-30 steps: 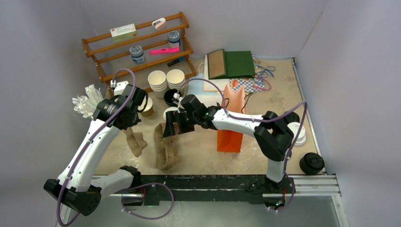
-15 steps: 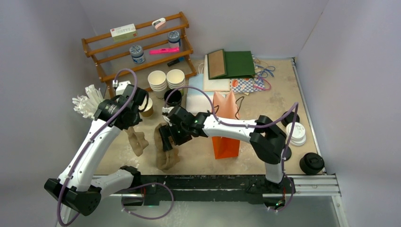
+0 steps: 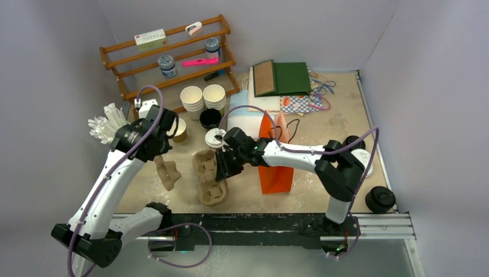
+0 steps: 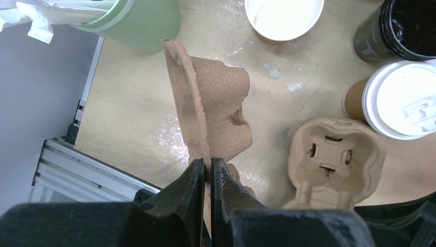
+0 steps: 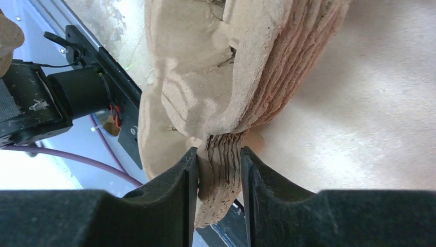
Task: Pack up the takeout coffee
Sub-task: Adjust the cup tray at the center of the board.
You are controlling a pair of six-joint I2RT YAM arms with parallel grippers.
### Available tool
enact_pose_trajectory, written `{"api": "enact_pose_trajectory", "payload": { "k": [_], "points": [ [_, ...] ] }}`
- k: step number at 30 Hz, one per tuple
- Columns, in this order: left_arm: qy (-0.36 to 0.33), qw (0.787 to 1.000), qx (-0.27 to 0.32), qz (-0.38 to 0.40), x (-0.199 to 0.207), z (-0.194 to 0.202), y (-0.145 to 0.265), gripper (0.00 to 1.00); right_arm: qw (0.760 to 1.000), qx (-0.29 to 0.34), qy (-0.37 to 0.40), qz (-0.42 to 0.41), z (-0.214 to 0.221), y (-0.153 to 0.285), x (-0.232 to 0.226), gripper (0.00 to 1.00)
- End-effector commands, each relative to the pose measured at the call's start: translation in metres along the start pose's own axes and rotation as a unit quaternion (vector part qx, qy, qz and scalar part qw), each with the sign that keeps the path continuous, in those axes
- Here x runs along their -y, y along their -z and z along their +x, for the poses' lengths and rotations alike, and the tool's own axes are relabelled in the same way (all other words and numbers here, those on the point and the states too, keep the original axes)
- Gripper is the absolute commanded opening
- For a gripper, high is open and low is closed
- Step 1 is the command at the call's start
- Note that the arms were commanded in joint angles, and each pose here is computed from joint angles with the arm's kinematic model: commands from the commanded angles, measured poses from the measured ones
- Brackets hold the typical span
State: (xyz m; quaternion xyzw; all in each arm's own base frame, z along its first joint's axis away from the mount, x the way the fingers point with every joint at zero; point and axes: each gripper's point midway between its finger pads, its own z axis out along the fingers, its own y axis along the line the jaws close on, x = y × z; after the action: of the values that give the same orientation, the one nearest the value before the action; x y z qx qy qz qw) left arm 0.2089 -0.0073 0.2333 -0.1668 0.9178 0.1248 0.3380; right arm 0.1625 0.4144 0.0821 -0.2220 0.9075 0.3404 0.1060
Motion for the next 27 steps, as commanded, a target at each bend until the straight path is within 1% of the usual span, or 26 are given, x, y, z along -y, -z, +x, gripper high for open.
{"api": "enact_pose_trajectory", "payload": {
  "k": [1, 5, 9, 14, 18, 19, 20, 22, 23, 25, 27],
  "points": [
    [0.004, 1.0, 0.011, 0.003, -0.004, -0.004, 0.005, 0.0, 0.996, 0.036, 0.017, -0.082, -0.02, 0.008, -0.019, 0.35],
    [0.007, 1.0, 0.024, -0.01, -0.014, -0.011, 0.012, 0.0, 0.991, 0.034, 0.052, -0.119, -0.024, -0.002, -0.044, 0.35],
    [0.009, 0.998, 0.048, -0.037, -0.03, -0.024, 0.024, 0.0, 0.99, 0.037, 0.07, -0.12, -0.033, -0.015, -0.06, 0.36],
    [0.017, 0.996, 0.071, -0.057, -0.042, -0.037, 0.036, 0.0, 0.99, 0.053, 0.059, -0.117, -0.057, -0.032, -0.071, 0.34],
    [0.019, 0.995, 0.078, -0.06, -0.044, -0.041, 0.038, 0.0, 0.988, 0.072, 0.053, -0.125, -0.077, -0.045, -0.08, 0.36],
    [0.018, 0.995, 0.078, -0.06, -0.044, -0.041, 0.038, 0.0, 0.989, 0.072, 0.048, -0.123, -0.081, -0.049, -0.081, 0.4],
    [0.017, 0.995, 0.078, -0.058, -0.042, -0.042, 0.037, 0.0, 0.989, 0.073, 0.046, -0.118, -0.085, -0.053, -0.082, 0.51],
    [0.013, 0.996, 0.076, -0.052, -0.038, -0.043, 0.036, 0.0, 0.99, 0.076, 0.05, -0.106, -0.092, -0.051, -0.083, 0.75],
    [0.011, 0.996, 0.074, -0.049, -0.036, -0.043, 0.035, 0.0, 0.99, 0.081, 0.055, -0.104, -0.094, -0.046, -0.085, 0.82],
    [0.008, 0.996, 0.071, -0.044, -0.032, -0.043, 0.033, 0.0, 0.988, 0.09, 0.057, -0.112, -0.095, -0.031, -0.092, 0.91],
    [0.005, 0.997, 0.065, -0.041, -0.029, -0.042, 0.031, 0.0, 0.986, 0.1, 0.061, -0.117, -0.097, -0.013, -0.099, 0.96]
  ]
}}
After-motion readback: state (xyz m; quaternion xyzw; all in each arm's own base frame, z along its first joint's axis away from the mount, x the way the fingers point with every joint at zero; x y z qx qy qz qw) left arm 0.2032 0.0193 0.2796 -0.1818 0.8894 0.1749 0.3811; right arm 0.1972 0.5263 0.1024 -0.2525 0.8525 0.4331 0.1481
